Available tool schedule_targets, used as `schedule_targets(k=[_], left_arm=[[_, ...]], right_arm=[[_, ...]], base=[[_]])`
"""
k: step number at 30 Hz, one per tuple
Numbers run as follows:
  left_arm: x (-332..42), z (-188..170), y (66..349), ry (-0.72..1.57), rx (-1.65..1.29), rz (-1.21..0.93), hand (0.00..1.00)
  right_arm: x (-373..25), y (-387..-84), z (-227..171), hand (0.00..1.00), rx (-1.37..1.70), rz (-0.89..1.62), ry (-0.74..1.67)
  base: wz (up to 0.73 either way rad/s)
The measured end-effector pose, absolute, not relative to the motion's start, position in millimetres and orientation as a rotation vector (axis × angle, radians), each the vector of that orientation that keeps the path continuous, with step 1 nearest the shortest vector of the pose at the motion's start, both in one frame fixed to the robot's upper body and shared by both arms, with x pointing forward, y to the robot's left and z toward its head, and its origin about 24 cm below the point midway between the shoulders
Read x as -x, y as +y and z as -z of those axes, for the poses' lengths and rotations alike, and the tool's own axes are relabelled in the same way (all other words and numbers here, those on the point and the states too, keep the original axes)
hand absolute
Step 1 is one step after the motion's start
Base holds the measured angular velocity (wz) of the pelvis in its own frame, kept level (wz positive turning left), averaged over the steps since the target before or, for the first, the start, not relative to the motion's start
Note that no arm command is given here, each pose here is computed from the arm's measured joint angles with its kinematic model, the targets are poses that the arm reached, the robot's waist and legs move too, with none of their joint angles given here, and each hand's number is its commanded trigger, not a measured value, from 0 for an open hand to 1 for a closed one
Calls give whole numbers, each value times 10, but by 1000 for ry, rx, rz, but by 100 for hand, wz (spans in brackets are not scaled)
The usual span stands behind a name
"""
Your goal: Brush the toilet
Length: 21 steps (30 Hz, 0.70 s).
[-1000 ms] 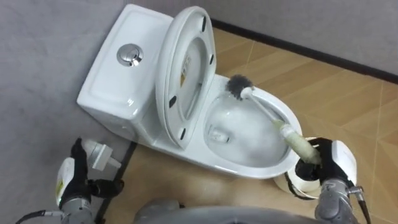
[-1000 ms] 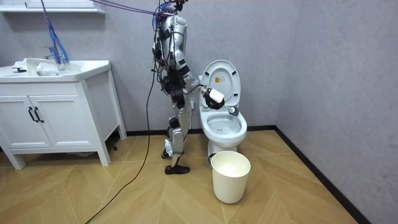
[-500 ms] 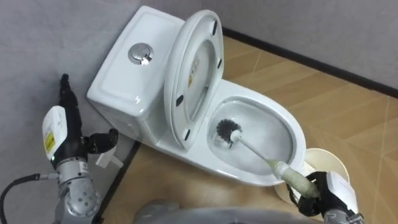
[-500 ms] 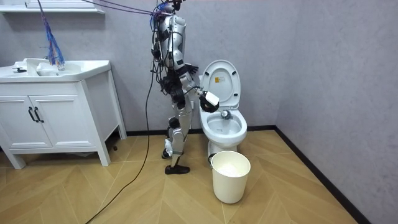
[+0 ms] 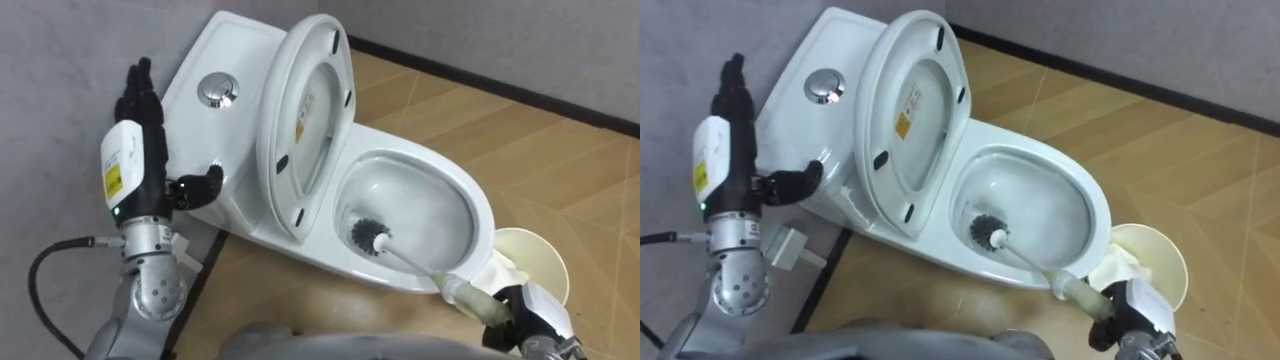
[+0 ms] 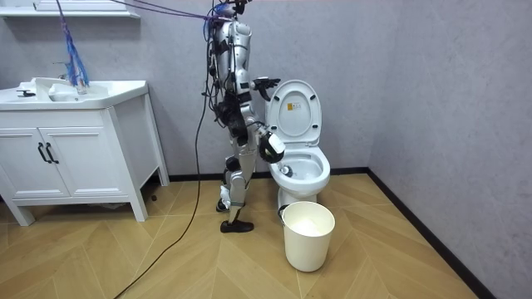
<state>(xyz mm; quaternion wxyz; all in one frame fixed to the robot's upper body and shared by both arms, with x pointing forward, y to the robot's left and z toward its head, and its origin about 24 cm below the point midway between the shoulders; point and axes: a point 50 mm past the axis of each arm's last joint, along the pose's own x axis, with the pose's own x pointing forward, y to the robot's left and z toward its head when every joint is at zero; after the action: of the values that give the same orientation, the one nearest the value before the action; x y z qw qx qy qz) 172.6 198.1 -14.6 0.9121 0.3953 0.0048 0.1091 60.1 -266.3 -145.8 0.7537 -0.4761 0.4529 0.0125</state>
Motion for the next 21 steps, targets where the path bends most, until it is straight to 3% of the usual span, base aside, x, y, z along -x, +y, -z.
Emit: schedule_targets(k=[12,21], left_arm=[[-1755,466,1890,151,-856,-24,0],[-2056,472,1832,100,-932,47,0]], right_arm=[[-882,-2662,1421,100,1073,-30,949],[-1665,-2722,1149,100,1268,-76,734]], base=[[-6],[-3]])
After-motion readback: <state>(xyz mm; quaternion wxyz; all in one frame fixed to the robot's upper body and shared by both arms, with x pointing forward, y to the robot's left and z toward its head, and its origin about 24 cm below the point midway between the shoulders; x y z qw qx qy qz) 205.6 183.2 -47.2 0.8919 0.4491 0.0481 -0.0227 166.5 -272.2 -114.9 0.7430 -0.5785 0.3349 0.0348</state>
